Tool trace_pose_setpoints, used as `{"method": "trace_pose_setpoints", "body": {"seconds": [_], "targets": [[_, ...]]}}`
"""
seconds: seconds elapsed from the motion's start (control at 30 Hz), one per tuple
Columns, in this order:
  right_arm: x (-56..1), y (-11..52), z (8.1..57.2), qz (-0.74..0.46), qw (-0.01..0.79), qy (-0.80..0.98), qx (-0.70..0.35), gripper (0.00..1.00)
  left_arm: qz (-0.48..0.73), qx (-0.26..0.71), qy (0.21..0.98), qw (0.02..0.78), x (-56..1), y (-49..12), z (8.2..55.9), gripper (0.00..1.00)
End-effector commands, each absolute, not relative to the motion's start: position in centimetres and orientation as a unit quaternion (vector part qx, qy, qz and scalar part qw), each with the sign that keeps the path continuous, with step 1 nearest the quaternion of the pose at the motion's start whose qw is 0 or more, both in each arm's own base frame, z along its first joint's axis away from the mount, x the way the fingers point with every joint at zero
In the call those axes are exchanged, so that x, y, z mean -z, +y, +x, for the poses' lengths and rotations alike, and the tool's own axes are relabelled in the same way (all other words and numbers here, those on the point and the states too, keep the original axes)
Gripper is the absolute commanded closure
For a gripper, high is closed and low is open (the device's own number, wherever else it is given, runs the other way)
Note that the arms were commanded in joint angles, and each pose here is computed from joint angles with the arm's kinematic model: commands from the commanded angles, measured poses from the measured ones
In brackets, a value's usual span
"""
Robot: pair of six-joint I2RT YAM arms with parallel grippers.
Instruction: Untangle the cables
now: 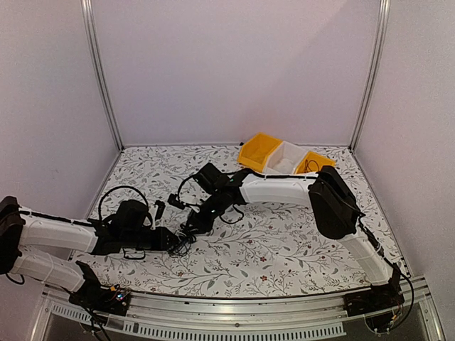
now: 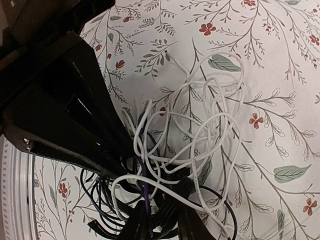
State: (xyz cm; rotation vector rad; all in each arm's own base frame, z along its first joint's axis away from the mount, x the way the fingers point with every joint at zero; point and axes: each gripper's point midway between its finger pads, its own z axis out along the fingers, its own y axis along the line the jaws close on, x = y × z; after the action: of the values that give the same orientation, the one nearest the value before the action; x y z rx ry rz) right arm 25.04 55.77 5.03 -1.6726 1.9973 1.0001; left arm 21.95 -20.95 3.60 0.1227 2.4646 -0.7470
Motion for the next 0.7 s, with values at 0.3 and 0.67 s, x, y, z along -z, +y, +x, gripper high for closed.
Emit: {"method": "trace_pose_setpoints", "body": {"seconds": [0.3,0.67], "targets": [[-15.2,54.1,22.5,-0.614,0.205,0.641,-0.413,0.87,0.04,0.257,0.922,0.287,-1.9,-20.2,22.5,1.0],[-16.1,50.6,21.4,-0.631,0.196,0.652,-0.373,0.84,0.039,0.23,0.931,0.282,-0.5,-19.7,22.8,1.0]]}}
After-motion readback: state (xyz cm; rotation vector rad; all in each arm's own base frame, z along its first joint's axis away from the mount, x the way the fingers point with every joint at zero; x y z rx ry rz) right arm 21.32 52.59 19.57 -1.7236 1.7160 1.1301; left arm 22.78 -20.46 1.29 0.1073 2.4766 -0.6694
